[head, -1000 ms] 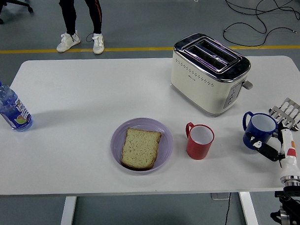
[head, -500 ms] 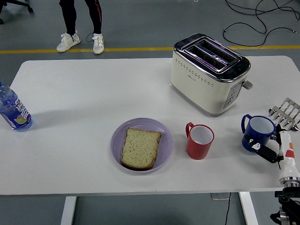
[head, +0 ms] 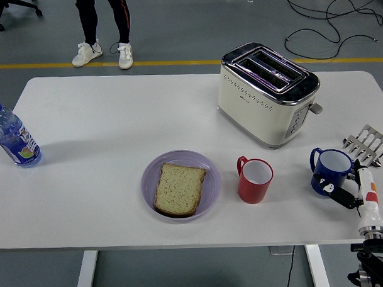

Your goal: Pick up the cup,pour liquid into bread,place the cup on the desk

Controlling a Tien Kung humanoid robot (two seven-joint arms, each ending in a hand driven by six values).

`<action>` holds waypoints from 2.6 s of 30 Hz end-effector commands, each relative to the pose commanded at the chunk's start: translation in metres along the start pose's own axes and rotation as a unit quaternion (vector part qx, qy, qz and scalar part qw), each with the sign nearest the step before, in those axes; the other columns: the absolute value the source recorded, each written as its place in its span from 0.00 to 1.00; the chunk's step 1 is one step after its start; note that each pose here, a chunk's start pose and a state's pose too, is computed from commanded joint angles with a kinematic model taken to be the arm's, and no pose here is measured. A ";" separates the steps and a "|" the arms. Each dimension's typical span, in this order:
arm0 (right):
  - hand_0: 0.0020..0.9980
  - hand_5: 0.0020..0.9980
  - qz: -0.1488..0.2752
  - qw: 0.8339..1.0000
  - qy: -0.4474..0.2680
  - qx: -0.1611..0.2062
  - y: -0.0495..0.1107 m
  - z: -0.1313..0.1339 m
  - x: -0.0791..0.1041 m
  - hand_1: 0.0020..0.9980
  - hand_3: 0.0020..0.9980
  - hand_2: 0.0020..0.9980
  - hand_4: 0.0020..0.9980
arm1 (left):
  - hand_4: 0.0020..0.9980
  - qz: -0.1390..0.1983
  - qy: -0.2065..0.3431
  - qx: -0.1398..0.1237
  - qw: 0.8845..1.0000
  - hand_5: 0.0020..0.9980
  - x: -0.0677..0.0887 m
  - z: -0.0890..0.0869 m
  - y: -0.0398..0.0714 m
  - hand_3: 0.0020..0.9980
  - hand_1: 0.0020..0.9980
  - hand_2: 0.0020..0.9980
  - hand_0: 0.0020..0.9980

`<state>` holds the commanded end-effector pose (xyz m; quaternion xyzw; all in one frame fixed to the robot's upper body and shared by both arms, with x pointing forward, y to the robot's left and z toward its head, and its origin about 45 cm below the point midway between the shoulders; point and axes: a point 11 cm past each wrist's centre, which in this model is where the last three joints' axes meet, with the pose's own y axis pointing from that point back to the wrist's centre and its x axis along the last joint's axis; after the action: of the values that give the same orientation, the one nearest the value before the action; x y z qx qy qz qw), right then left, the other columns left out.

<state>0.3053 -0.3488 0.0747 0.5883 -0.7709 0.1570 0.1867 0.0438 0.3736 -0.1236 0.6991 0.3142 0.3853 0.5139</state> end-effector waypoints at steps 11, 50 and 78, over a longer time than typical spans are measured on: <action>0.59 0.01 0.001 1.000 0.008 0.001 -0.001 -0.002 0.001 0.54 0.94 0.75 0.85 | 0.32 0.000 0.000 -0.001 1.000 0.89 0.001 0.001 0.000 0.59 0.69 0.71 0.66; 0.80 0.00 -0.024 0.999 0.018 -0.020 0.009 0.007 0.001 0.75 1.00 0.95 0.91 | 0.32 -0.003 -0.012 0.007 1.000 0.88 -0.004 -0.006 -0.001 0.59 0.69 0.71 0.66; 0.90 0.00 -0.011 0.998 -0.025 0.056 0.000 -0.056 0.010 0.87 1.00 1.00 0.91 | 0.32 0.000 -0.012 0.002 1.000 0.88 0.000 -0.001 0.000 0.59 0.69 0.71 0.66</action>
<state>0.3088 -0.3317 0.1289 0.6097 -0.7592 0.1832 0.1355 0.0428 0.3739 -0.1235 0.7046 0.3093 0.3763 0.5160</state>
